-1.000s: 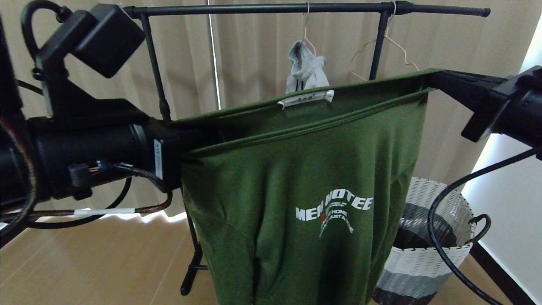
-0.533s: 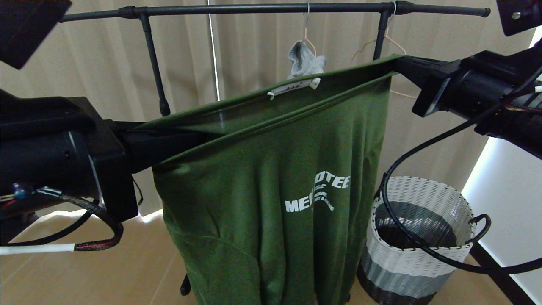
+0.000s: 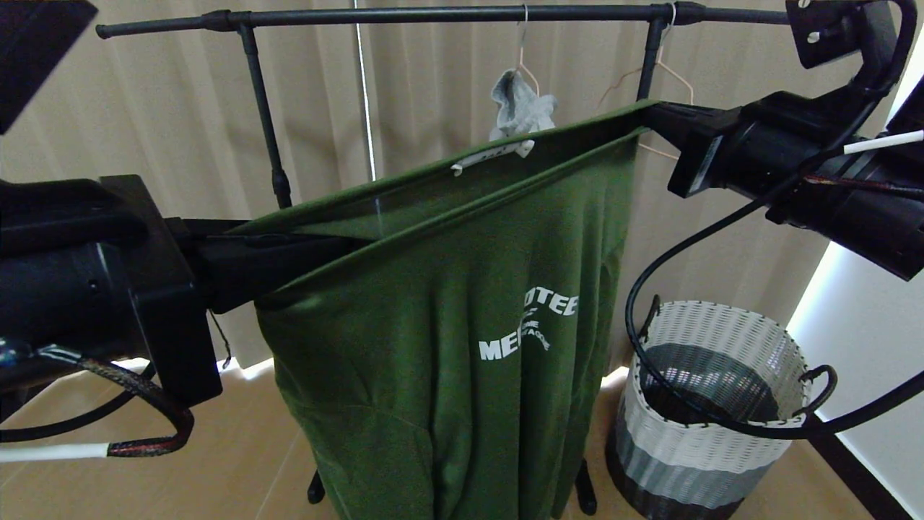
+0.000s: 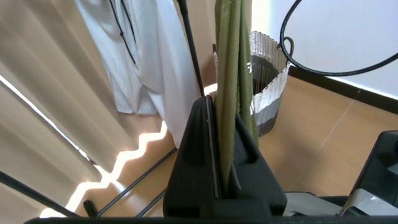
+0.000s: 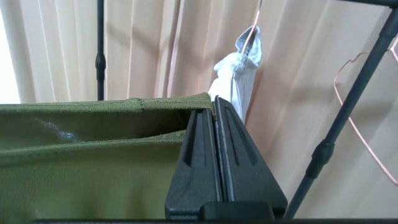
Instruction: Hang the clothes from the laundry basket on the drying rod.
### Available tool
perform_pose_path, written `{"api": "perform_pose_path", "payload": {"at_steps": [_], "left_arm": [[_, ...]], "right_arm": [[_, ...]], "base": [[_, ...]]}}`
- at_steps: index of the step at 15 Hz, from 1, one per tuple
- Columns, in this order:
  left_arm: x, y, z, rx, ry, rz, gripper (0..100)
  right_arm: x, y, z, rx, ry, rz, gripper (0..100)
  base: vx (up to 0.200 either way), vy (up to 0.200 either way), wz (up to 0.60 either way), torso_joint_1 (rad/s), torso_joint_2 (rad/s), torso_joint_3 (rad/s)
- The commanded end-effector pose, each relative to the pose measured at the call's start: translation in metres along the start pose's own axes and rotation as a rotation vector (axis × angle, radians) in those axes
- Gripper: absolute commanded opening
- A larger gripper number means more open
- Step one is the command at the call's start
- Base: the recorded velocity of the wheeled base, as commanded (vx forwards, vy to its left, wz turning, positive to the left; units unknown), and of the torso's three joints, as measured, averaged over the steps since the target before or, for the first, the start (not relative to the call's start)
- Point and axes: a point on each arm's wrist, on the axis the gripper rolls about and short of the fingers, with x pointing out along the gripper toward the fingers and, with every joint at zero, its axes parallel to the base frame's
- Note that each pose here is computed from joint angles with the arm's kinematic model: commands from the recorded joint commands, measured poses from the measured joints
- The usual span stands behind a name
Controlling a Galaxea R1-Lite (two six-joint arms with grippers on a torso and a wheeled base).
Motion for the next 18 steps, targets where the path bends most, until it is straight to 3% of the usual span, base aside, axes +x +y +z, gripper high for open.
{"api": "perform_pose_path", "payload": {"at_steps": [1,7,11,15,18], "left_arm": [[0.0,0.0,0.001,0.0,-0.005,0.002,0],[0.015,0.007,0.012,-0.004,-0.011,0.035,0],[0.052,0.043,0.021,0.011,0.009,0.177,0],[0.077,0.049,0.013,0.007,0.03,0.19,0],[0.09,0.052,0.023,0.006,-0.005,0.207,0]], "right_arm": [[0.0,0.0,-0.001,-0.002,0.002,-0.004,0],[-0.01,-0.001,0.015,-0.01,-0.033,-0.009,0],[-0.03,-0.003,0.024,-0.011,-0.023,-0.008,0],[-0.061,-0.002,0.006,-0.012,0.036,-0.002,0],[-0.066,0.0,-0.003,-0.012,0.067,0.002,0]], "base": [[0.0,0.0,0.0,0.0,0.0,0.0],[0.0,0.0,0.0,0.0,0.0,0.0],[0.0,0.0,0.0,0.0,0.0,0.0],[0.0,0.0,0.0,0.0,0.0,0.0],[0.0,0.0,0.0,0.0,0.0,0.0]]}}
